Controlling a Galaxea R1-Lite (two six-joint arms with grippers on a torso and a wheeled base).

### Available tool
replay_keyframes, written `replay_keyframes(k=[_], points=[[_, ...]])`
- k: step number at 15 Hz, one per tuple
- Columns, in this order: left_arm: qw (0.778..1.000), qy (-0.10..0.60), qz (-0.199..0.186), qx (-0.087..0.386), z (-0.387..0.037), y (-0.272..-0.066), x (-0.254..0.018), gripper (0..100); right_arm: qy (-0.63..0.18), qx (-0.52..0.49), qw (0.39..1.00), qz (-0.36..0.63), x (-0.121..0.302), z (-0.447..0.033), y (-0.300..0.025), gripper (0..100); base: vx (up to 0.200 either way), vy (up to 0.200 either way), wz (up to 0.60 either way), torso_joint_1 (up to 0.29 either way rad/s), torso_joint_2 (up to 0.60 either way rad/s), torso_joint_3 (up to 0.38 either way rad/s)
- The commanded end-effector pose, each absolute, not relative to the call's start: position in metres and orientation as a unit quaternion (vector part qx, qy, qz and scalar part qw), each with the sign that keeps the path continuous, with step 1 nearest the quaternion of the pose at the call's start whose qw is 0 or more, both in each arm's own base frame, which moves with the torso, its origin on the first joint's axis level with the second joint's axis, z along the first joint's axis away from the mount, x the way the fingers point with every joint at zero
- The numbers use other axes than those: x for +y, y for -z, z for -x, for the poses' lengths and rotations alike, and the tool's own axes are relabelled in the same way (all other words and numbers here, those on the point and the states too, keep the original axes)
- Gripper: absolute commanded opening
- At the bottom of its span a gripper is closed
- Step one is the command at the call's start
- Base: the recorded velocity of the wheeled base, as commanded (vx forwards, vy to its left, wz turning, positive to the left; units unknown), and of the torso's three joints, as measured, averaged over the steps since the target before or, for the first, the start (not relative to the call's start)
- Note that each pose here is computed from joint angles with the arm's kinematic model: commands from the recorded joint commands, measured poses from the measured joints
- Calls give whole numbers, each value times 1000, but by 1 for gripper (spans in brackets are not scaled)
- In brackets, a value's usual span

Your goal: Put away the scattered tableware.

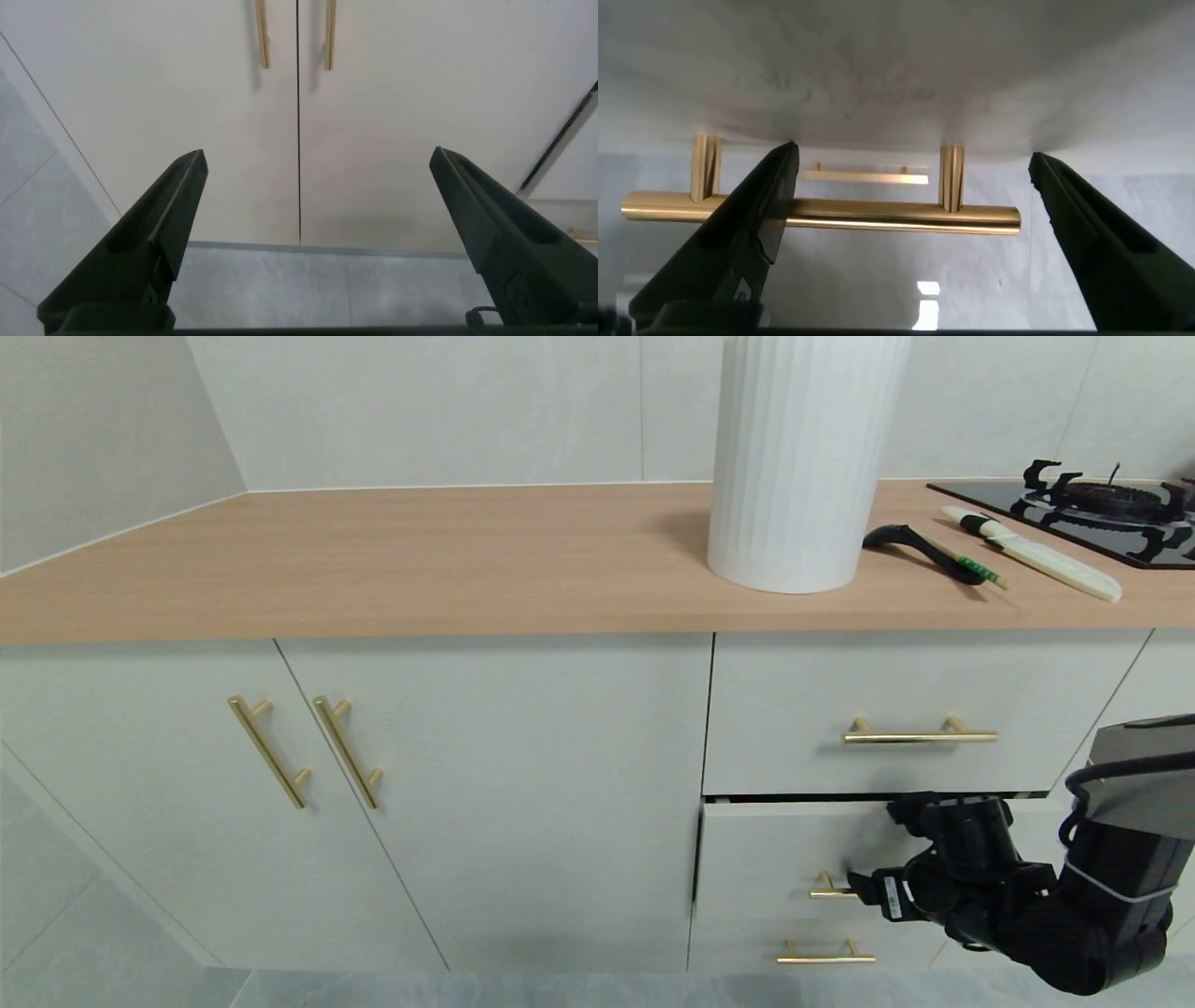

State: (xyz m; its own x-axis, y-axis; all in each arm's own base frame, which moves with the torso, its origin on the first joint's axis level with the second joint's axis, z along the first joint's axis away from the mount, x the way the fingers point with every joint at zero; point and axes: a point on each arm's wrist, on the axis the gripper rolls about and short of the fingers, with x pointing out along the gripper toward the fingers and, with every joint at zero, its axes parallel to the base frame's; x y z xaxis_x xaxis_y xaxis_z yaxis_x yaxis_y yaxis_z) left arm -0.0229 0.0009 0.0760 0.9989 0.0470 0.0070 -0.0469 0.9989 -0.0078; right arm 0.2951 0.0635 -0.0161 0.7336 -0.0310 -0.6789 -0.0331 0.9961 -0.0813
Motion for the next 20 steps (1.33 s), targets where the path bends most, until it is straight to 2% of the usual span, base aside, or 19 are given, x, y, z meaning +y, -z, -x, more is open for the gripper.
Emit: replay_keyframes(k=[1, 6, 8, 10, 11, 13, 15, 20], points=[[1000, -24, 4, -3, 23, -76, 1, 100, -14, 347, 937, 46, 67, -280, -12, 100, 0, 0, 0, 0, 0, 0], [1000, -24, 4, -3, 23, -76, 1, 100, -64, 293, 953, 46, 78, -227, -118, 100, 0, 0, 0, 0, 0, 0], [1000, -24, 4, -3, 23, -76, 1, 100, -65, 264, 961, 38, 75, -220, -147, 100, 0, 0, 0, 0, 0, 0], [1000, -24, 4, -3, 23, -76, 1, 100, -64, 257, 964, 35, 78, -231, -163, 100, 0, 0, 0, 0, 0, 0], [1000, -24, 4, -3, 23, -76, 1, 100, -54, 270, 961, 37, 81, -251, -160, 100, 0, 0, 0, 0, 0, 0], [1000, -24, 4, -3, 23, -76, 1, 100, -51, 288, 955, 41, 84, -260, -147, 100, 0, 0, 0, 0, 0, 0], [1000, -24, 4, -3, 23, -76, 1, 100, -44, 309, 949, 49, 89, -276, -123, 100, 0, 0, 0, 0, 0, 0], [1000, -24, 4, -3, 23, -76, 1, 100, -28, 304, 952, 31, 93, -289, -108, 100, 0, 0, 0, 0, 0, 0]])
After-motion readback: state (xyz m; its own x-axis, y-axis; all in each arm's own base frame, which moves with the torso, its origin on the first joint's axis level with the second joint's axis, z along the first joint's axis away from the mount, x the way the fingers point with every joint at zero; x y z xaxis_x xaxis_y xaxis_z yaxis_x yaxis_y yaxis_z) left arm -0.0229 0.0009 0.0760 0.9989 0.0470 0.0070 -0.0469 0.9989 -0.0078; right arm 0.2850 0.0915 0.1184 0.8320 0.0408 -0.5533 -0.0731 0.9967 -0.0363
